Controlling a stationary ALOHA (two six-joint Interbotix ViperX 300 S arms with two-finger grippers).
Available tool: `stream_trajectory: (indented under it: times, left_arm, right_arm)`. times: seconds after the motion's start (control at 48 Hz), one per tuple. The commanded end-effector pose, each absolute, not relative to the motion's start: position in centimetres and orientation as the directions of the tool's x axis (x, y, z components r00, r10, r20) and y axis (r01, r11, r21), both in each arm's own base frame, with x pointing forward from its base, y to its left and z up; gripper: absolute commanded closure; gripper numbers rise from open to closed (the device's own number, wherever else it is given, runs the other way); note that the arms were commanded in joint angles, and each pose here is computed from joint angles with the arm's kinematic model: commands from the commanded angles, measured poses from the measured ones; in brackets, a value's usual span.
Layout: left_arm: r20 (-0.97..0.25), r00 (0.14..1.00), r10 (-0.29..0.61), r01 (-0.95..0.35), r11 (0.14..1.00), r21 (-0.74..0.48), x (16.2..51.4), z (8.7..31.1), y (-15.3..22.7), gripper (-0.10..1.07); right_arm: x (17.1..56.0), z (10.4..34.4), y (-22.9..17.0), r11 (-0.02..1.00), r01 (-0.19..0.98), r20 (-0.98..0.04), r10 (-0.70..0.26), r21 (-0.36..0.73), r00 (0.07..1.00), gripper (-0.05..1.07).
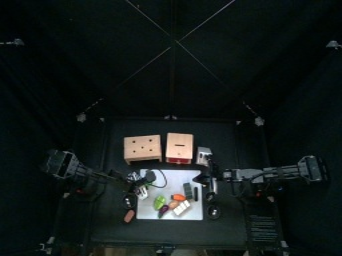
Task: Place peas onto bench
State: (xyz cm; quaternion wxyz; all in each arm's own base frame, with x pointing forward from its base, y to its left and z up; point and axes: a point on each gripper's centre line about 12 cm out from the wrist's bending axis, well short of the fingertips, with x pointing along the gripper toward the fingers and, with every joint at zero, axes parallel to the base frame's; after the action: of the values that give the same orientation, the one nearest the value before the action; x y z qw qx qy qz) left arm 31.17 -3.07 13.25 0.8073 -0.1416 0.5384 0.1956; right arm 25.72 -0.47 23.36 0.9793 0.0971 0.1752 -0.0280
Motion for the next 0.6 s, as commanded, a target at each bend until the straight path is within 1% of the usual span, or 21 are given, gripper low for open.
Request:
stream_trajectory:
  times: [0.0, 0.146, 0.333, 0.438, 0.583]
  left_arm:
    - [-0.912, 0.378, 0.160, -0.457, 0.889, -0.033, 31.7, 14.1, -3.0, 0.41]
    - [-0.884, 0.429, 0.184, -0.424, 0.905, -0.017, 31.9, 15.4, -2.7, 0.41]
    - [-0.839, 0.499, 0.218, -0.403, 0.915, -0.001, 31.7, 18.2, -1.9, 0.41]
    - [-0.816, 0.517, 0.258, -0.447, 0.894, 0.000, 30.9, 20.3, -0.3, 0.41]
    - [-0.795, 0.511, 0.327, -0.547, 0.837, -0.007, 29.0, 23.0, 2.2, 0.41]
  right_arm:
    - [26.1, 24.5, -0.6, 0.979, 0.087, -0.317, -0.024, 0.185, 0.948, 1.00]
    - [26.2, 24.6, -0.6, 0.979, 0.085, -0.314, -0.024, 0.183, 0.949, 1.00]
    - [26.2, 24.6, -0.6, 0.979, 0.086, -0.314, -0.024, 0.184, 0.949, 1.00]
    - [26.2, 24.6, -0.6, 0.979, 0.086, -0.314, -0.024, 0.184, 0.949, 1.00]
    - [26.2, 24.6, -0.6, 0.979, 0.086, -0.314, -0.024, 0.186, 0.949, 1.00]
